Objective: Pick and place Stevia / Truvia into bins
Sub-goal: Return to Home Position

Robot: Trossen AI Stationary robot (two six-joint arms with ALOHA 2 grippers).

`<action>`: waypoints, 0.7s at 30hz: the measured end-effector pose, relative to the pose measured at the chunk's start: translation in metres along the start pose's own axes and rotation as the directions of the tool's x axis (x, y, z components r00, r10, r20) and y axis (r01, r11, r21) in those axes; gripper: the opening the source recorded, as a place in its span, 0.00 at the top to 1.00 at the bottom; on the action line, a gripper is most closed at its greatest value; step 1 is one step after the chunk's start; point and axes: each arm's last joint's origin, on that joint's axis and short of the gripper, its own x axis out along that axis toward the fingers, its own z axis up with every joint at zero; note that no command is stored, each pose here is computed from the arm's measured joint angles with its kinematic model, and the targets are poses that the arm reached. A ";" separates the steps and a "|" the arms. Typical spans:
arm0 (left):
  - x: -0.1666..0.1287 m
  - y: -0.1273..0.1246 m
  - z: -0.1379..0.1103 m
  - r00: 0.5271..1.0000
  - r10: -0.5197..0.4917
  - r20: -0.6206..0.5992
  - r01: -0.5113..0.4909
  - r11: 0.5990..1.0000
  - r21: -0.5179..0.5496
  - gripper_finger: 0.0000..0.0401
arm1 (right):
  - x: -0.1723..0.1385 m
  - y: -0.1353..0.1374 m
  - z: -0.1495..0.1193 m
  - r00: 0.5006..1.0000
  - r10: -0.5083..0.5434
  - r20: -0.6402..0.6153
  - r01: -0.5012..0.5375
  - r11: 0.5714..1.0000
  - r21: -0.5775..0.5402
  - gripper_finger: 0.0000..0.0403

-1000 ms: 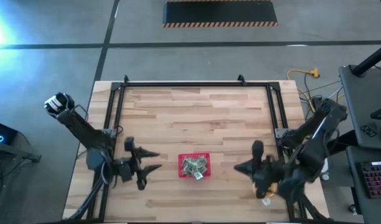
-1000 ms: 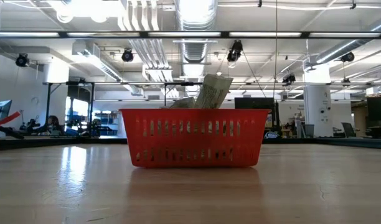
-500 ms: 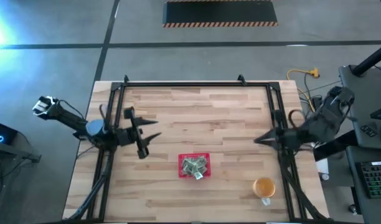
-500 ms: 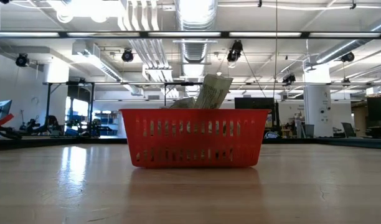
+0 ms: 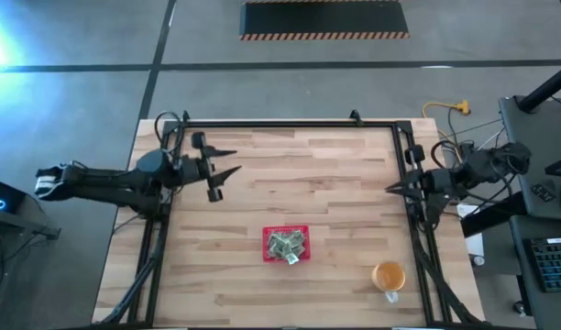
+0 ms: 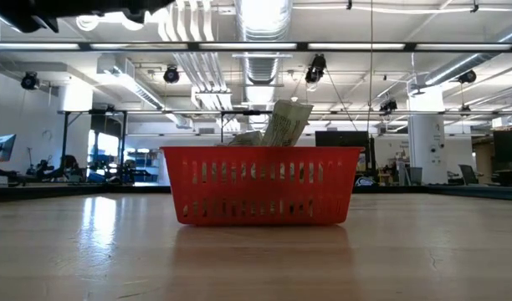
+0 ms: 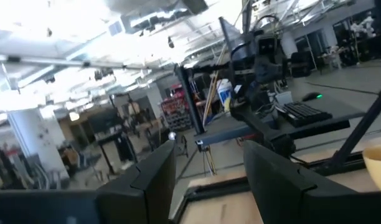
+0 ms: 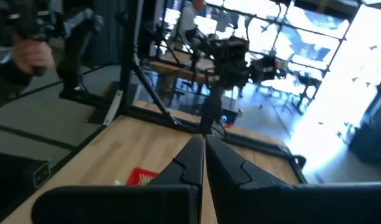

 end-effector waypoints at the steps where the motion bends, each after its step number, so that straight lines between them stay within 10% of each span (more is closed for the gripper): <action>1: 0.001 0.004 -0.003 1.000 0.001 -0.010 -0.001 1.000 -0.016 0.57 | 0.000 -0.001 -0.003 1.000 -0.012 -0.006 0.012 1.000 0.016 0.98; 21: 0.020 0.026 -0.058 0.983 -0.072 -0.167 0.045 0.986 -0.158 0.57 | 0.002 -0.005 -0.069 0.983 -0.178 -0.044 0.184 0.959 0.216 0.98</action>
